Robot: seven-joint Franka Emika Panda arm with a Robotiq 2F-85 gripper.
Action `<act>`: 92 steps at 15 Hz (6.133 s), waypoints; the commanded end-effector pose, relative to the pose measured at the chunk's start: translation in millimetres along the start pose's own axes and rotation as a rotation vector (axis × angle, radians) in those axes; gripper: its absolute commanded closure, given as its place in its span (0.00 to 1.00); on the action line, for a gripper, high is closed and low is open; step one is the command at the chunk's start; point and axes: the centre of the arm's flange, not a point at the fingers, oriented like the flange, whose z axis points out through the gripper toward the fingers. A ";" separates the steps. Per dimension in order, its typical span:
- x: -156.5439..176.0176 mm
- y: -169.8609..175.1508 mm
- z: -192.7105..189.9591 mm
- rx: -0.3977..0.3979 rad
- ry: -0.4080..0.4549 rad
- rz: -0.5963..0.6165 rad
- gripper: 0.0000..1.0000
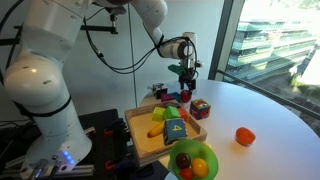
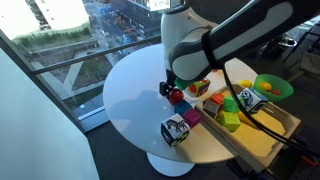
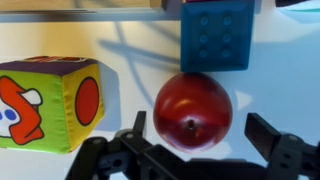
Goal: Put the apple inside the bowl
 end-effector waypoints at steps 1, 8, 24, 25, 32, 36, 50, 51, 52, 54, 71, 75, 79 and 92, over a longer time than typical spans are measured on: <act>9.1 -2.5 2.9 0.014 0.009 -0.027 0.00; 10.8 -6.1 16.4 0.034 0.030 -0.071 0.00; 6.5 5.9 -48.6 0.035 0.054 -0.028 0.42; 4.8 9.3 -55.2 0.027 0.053 -0.022 0.42; -9.6 47.4 -91.9 -0.010 0.000 0.022 0.42; -19.5 74.9 -102.4 -0.019 -0.009 0.050 0.42; -92.9 161.9 -103.5 0.005 -0.087 0.096 0.42; -100.8 168.3 -104.0 0.005 -0.088 0.102 0.42; -108.1 174.8 -104.3 0.006 -0.090 0.110 0.42; -123.9 189.4 -103.2 0.007 -0.092 0.130 0.42; -186.5 325.6 -100.0 0.007 -0.036 0.534 0.42; -190.2 344.1 -100.4 0.012 0.003 0.603 0.42; -182.8 346.8 -95.2 0.023 -0.013 0.587 0.17; -182.4 346.0 -91.9 0.022 -0.020 0.585 0.17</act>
